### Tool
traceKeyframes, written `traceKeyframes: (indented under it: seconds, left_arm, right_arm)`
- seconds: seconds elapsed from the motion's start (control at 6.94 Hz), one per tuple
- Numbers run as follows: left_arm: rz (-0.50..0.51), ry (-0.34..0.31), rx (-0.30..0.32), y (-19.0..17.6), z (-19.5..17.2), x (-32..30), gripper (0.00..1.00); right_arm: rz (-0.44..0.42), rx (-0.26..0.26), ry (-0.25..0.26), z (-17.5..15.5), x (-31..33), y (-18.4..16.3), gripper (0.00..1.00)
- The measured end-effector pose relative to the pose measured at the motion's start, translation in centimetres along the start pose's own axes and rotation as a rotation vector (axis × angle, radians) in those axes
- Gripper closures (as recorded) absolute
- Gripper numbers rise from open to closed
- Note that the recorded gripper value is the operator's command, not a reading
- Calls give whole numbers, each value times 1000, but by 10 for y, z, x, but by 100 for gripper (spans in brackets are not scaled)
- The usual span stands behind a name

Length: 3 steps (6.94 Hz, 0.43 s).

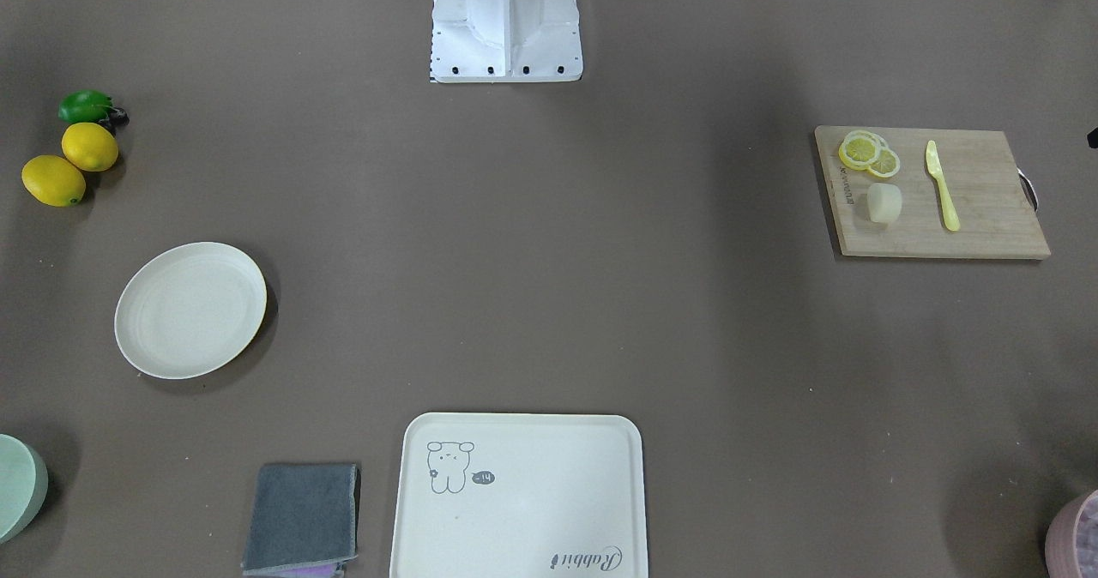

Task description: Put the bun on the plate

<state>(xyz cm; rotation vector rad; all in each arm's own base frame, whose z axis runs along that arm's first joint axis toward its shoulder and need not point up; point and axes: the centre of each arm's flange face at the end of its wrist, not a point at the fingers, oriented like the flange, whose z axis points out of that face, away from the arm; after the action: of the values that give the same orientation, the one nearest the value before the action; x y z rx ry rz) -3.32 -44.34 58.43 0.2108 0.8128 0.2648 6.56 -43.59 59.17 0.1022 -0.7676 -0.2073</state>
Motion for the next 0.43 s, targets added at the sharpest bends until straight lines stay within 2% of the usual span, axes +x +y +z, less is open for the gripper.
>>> traceKeyframes:
  seconds: [0.43]
  left_arm:
    - [1,0,0,0,0,1,2]
  right_arm:
    - [-6,6,-11,3,-1,2,0]
